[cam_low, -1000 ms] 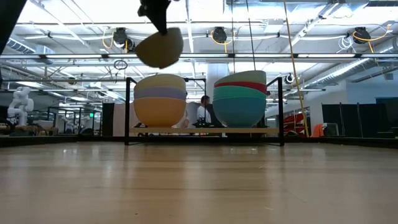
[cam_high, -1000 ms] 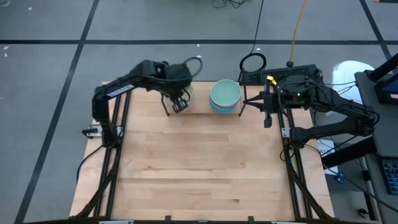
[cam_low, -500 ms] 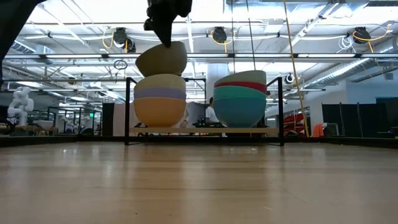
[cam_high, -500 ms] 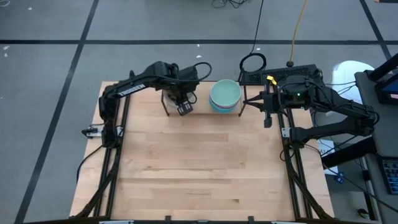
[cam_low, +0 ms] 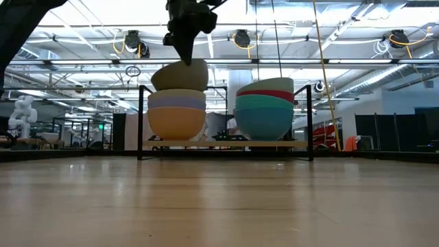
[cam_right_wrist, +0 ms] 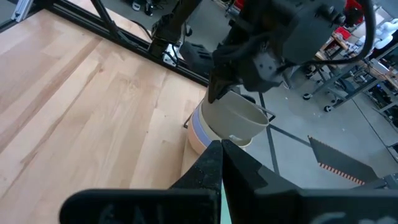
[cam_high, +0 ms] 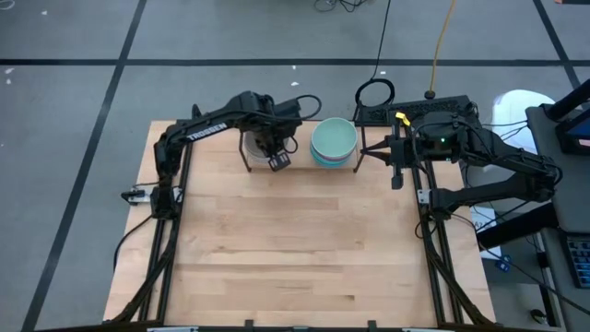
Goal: Place and stack bowls onto a shelf
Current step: Stack the gray bowl on top of the yellow bowl on the shelf, then adjust the stacked bowls on the shelf
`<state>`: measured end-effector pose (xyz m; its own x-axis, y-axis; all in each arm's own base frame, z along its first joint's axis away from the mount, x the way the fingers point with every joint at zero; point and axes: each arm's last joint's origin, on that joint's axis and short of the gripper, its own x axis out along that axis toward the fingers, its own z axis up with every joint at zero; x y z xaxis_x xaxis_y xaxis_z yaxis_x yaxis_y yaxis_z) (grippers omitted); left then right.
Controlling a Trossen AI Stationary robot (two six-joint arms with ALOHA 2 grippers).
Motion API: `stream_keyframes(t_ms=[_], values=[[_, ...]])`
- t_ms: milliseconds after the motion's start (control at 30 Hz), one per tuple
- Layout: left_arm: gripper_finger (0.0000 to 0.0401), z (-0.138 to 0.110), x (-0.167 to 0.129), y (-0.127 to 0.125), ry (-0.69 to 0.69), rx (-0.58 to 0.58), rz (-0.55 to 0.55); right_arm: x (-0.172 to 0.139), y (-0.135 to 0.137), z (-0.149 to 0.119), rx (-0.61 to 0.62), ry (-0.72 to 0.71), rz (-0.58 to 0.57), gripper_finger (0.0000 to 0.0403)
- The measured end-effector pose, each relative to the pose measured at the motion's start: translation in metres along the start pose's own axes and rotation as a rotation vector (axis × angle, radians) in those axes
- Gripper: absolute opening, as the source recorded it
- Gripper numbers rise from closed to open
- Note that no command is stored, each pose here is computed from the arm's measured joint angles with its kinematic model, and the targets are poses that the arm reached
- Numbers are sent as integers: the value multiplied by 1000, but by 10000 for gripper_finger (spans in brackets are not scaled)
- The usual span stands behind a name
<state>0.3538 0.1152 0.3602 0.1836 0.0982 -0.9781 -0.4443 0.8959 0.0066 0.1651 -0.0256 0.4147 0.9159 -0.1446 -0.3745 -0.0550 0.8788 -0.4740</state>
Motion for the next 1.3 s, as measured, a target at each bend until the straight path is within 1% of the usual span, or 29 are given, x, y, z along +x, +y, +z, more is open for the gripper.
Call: stream_keyframes(t_ms=[133, 267, 333, 400, 500, 633, 767, 867, 1033, 1133, 1300], values=[[8, 1, 1, 6, 1, -71, 3, 0, 0, 0, 0, 0, 0, 0], [8, 1, 1, 11, 2, -88, 6, 0, 0, 0, 0, 0, 0, 0], [8, 0, 7, 11, 27, -98, 6, 0, 0, 0, 0, 0, 0, 0], [8, -1, 15, 11, 56, -111, -10, 0, 0, 0, 0, 0, 0, 0], [10, -4, 26, 11, 116, -126, -66, 0, 0, 0, 2, 0, 0, 0], [41, -7, 33, 10, 157, -105, -70, 0, 0, 0, 3, 0, 0, 0], [68, -6, 33, 11, 154, -102, -67, 0, 0, 0, 2, -1, 0, 0], [74, -5, 31, 12, 140, -91, -66, 0, 0, 0, 2, -1, 0, 0], [75, -2, 19, 15, 81, -75, -9, 0, 0, 0, 1, -1, 0, 0], [75, 0, 9, 15, 35, -74, 10, 0, 0, 0, 1, -1, 0, 0], [75, 3, -14, 15, -57, -81, -1, 0, 0, 0, 1, -1, 0, 0]])
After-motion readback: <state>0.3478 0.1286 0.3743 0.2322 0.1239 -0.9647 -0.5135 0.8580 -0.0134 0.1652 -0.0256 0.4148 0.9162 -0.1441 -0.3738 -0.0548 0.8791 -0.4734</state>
